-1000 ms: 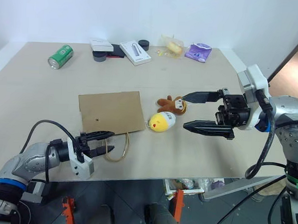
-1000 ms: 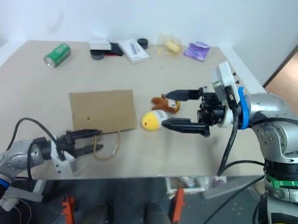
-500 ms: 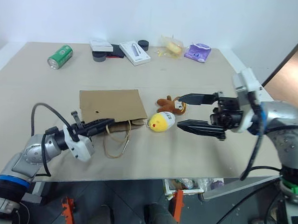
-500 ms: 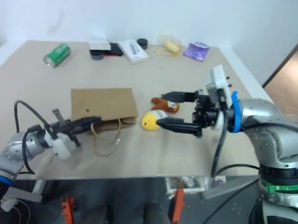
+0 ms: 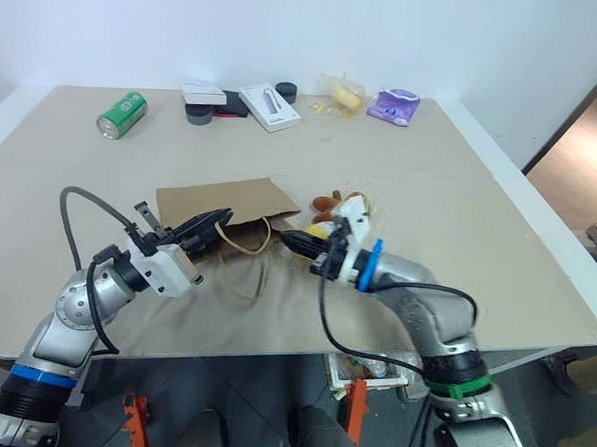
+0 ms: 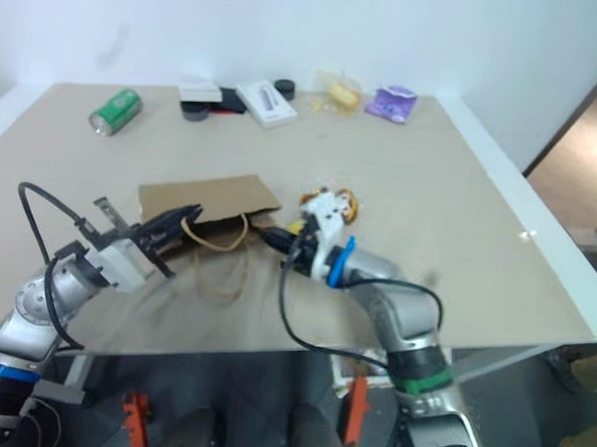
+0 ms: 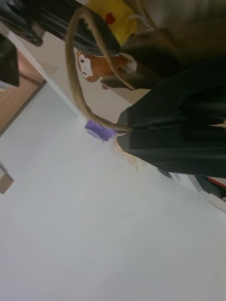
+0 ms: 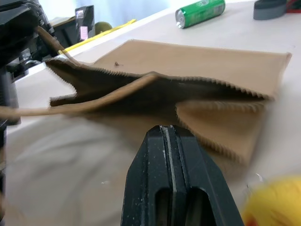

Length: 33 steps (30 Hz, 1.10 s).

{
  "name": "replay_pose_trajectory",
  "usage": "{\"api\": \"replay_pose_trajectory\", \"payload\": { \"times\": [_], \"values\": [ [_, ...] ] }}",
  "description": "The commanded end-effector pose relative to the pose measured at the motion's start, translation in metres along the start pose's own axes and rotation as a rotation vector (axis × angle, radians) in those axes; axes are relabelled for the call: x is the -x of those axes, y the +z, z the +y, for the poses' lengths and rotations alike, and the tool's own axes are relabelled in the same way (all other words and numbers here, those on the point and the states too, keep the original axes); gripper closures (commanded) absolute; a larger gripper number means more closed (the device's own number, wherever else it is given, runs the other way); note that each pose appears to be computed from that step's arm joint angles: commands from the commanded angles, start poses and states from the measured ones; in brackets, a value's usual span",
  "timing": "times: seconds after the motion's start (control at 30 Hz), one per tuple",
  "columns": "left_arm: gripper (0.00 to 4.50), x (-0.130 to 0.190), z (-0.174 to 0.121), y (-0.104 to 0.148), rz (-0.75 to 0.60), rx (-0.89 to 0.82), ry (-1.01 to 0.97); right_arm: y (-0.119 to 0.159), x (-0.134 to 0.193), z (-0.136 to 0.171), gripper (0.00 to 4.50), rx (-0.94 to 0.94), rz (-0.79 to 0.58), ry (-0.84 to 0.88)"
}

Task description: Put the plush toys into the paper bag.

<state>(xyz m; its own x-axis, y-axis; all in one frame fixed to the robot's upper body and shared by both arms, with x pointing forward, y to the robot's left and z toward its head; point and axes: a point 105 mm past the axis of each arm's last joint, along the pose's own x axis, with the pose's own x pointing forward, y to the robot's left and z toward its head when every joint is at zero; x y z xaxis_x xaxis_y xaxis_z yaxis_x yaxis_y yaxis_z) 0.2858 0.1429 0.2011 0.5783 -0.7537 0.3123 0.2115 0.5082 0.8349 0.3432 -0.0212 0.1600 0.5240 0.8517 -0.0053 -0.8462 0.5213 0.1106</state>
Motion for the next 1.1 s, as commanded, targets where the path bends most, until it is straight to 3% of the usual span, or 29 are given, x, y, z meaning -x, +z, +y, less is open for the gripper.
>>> {"api": "replay_pose_trajectory", "payload": {
  "times": [0.03,0.17,0.37,0.53,0.73,1.1],
  "values": [
    [4.5,-0.001,0.012,0.008,-0.025,-0.034,0.038,0.007,-0.016,0.001,4.44,0.037,-0.027,-0.021],
    [4.5,-0.004,0.016,0.009,-0.024,-0.034,0.079,-0.013,-0.033,-0.003,4.44,0.059,0.044,-0.101],
    [4.5,0.0,0.046,0.009,0.015,-0.084,0.252,-0.044,-0.034,-0.022,4.44,0.155,0.18,-0.275],
    [4.5,0.001,0.068,0.01,0.05,-0.064,0.394,-0.036,-0.033,-0.036,4.44,0.27,0.164,-0.416],
    [4.5,0.0,0.076,0.014,0.064,-0.044,0.459,-0.019,-0.036,-0.028,4.44,0.387,0.129,-0.386],
    [4.5,-0.007,0.104,0.028,0.019,-0.052,0.57,-0.047,-0.032,-0.03,4.44,0.26,0.25,-0.385]
  ]
}}
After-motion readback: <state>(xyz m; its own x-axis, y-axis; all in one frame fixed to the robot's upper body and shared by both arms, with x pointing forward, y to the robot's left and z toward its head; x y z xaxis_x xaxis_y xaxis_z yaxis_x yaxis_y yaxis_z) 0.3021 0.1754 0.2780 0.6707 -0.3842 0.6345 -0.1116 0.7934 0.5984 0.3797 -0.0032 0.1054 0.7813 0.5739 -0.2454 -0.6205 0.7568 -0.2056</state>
